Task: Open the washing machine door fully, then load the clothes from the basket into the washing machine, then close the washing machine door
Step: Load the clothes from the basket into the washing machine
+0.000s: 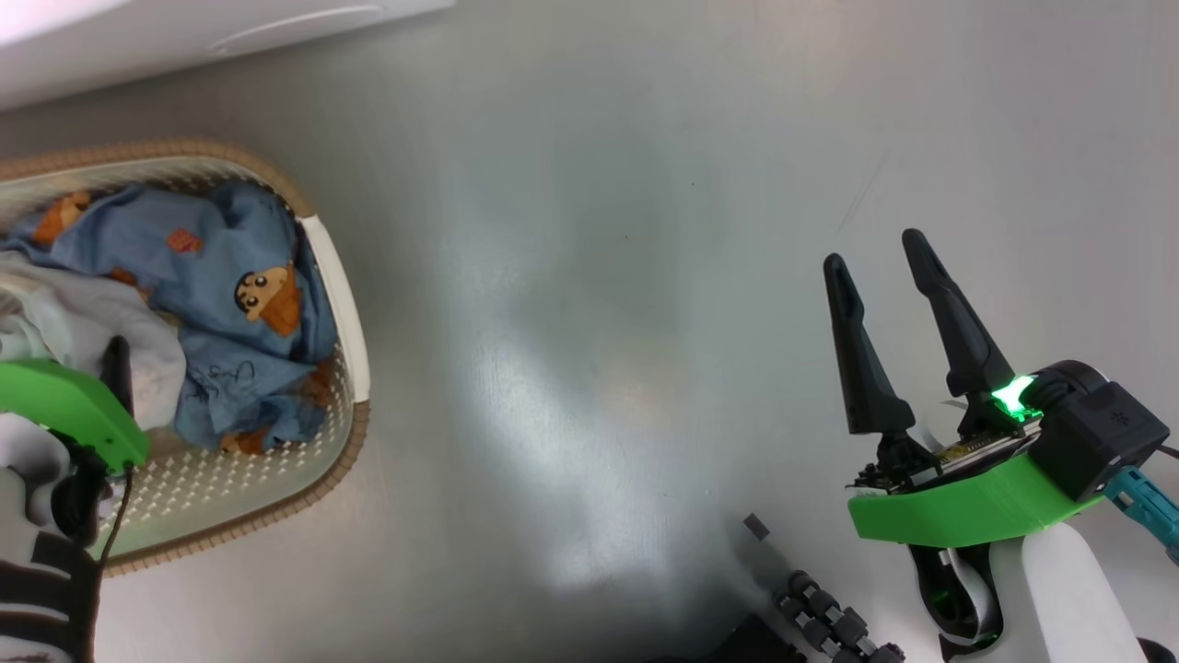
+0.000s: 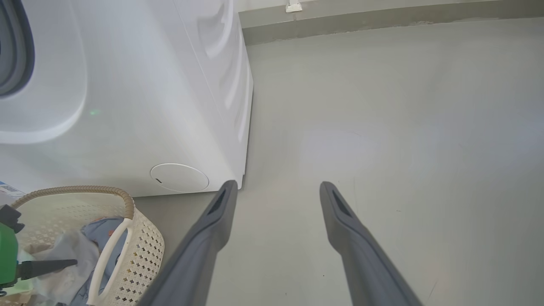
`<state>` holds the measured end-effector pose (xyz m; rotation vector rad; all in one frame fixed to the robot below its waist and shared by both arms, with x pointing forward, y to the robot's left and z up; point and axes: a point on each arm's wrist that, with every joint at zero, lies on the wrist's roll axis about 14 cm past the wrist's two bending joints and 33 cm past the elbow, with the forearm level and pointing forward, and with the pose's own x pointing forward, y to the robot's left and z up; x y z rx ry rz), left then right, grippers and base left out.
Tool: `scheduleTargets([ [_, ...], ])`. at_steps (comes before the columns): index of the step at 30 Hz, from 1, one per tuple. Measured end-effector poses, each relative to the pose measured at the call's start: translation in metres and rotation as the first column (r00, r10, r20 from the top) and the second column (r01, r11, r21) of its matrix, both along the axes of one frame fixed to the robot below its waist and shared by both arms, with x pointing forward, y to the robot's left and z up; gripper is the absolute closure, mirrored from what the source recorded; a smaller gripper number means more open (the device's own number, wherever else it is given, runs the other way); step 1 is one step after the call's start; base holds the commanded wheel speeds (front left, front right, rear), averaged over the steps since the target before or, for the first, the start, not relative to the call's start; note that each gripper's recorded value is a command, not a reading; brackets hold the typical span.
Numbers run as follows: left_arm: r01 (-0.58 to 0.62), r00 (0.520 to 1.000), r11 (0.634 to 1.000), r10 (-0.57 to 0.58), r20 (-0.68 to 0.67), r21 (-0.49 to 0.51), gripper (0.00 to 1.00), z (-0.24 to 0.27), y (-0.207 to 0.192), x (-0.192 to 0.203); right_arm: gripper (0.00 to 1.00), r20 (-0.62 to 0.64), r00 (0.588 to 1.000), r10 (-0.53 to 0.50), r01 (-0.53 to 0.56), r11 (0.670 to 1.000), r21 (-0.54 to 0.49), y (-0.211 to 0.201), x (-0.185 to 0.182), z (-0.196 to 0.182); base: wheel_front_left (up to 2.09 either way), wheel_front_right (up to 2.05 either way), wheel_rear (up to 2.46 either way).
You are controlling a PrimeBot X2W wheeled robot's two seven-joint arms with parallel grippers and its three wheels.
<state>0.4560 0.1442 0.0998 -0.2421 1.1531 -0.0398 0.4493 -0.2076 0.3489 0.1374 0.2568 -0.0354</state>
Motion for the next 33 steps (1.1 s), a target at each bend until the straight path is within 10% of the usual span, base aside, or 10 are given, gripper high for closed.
scheduleTargets([
  [17,0.003,1.000,1.000,-0.003,-0.023,-0.004,0.00,-0.021,-0.006,0.001,0.00,-0.020,1.000,-0.018,0.018,1.000,-0.025,-0.009,0.000,-0.012,0.00,0.00,0.00],
  [20,0.002,1.000,1.000,-0.002,-0.025,-0.003,0.20,-0.024,-0.006,0.001,0.00,-0.023,1.000,-0.019,0.019,0.999,-0.028,-0.010,0.000,-0.014,0.00,0.00,0.00],
  [21,0.000,1.000,1.000,0.000,-0.024,-0.004,0.51,-0.024,-0.006,0.002,0.00,-0.023,1.000,-0.020,0.019,0.999,-0.029,-0.010,0.001,-0.015,0.00,0.00,0.00],
  [24,0.001,1.000,1.000,-0.001,-0.024,0.000,0.96,-0.026,-0.005,0.000,0.00,-0.022,1.000,-0.017,0.017,0.999,-0.036,-0.010,0.001,-0.015,0.00,0.00,0.00],
  [33,-0.015,1.000,1.000,0.015,0.004,-0.001,1.00,-0.020,-0.006,0.001,0.00,-0.015,1.000,-0.010,0.009,0.999,-0.035,-0.008,0.004,-0.015,0.00,0.00,0.00],
])
